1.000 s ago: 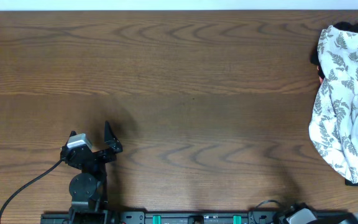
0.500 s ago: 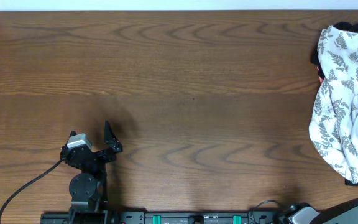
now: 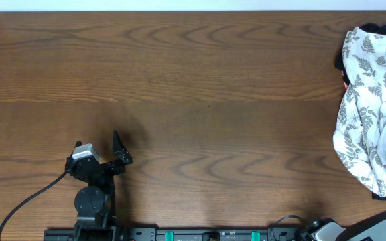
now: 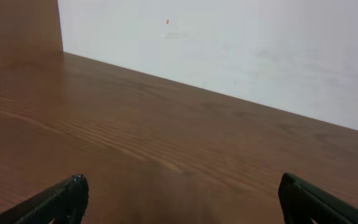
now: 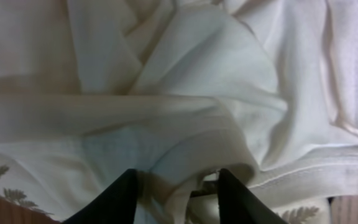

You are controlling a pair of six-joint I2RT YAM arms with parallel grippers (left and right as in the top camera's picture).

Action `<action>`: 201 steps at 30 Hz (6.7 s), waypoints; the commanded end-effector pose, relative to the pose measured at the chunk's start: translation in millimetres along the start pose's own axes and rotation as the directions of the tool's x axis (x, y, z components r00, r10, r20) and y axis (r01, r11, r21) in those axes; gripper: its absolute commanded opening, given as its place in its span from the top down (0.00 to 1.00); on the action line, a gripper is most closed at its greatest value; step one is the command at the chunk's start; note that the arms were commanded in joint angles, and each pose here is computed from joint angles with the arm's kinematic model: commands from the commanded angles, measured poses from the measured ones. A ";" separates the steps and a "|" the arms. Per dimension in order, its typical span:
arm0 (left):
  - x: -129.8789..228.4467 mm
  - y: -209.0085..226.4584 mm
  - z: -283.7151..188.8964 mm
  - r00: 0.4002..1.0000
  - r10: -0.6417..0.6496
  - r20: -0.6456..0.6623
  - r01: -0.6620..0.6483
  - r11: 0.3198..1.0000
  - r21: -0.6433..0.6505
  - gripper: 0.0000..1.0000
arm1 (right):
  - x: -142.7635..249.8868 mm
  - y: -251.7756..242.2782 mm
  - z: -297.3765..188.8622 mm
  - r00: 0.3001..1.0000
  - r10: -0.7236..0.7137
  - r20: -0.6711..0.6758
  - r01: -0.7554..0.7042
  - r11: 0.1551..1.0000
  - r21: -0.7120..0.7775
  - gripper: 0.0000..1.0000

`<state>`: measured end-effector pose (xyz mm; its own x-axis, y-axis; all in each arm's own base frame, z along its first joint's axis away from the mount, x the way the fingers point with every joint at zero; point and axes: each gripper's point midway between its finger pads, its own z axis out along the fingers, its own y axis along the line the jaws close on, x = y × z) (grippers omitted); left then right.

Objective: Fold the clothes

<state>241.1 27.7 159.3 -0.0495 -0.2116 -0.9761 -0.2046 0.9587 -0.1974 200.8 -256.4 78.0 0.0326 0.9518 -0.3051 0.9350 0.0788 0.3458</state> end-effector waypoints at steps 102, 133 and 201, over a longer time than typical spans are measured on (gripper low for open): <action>15.9 6.9 1.9 0.999 0.016 -0.035 -0.017 0.999 -0.028 0.02 | 639.6 343.5 -253.9 0.370 -0.666 0.648 0.462 -0.473 -0.750 0.08; -6.4 -66.0 -14.0 0.998 -0.042 -0.036 0.053 0.926 0.374 0.02 | 247.1 225.0 -98.0 0.171 -0.980 -0.106 0.931 0.196 -0.309 0.05; 170.4 -217.4 64.5 0.364 -0.261 -0.894 0.200 0.959 -0.199 0.43 | 237.2 218.3 -27.9 0.180 -0.983 -0.024 0.939 0.179 -0.294 0.03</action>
<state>334.2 -209.1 35.1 -0.8575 -0.4716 -0.2058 -0.3710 0.8437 -0.3879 403.1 -2.6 110.6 -0.9188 0.1089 -0.3793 0.0994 0.9940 0.0448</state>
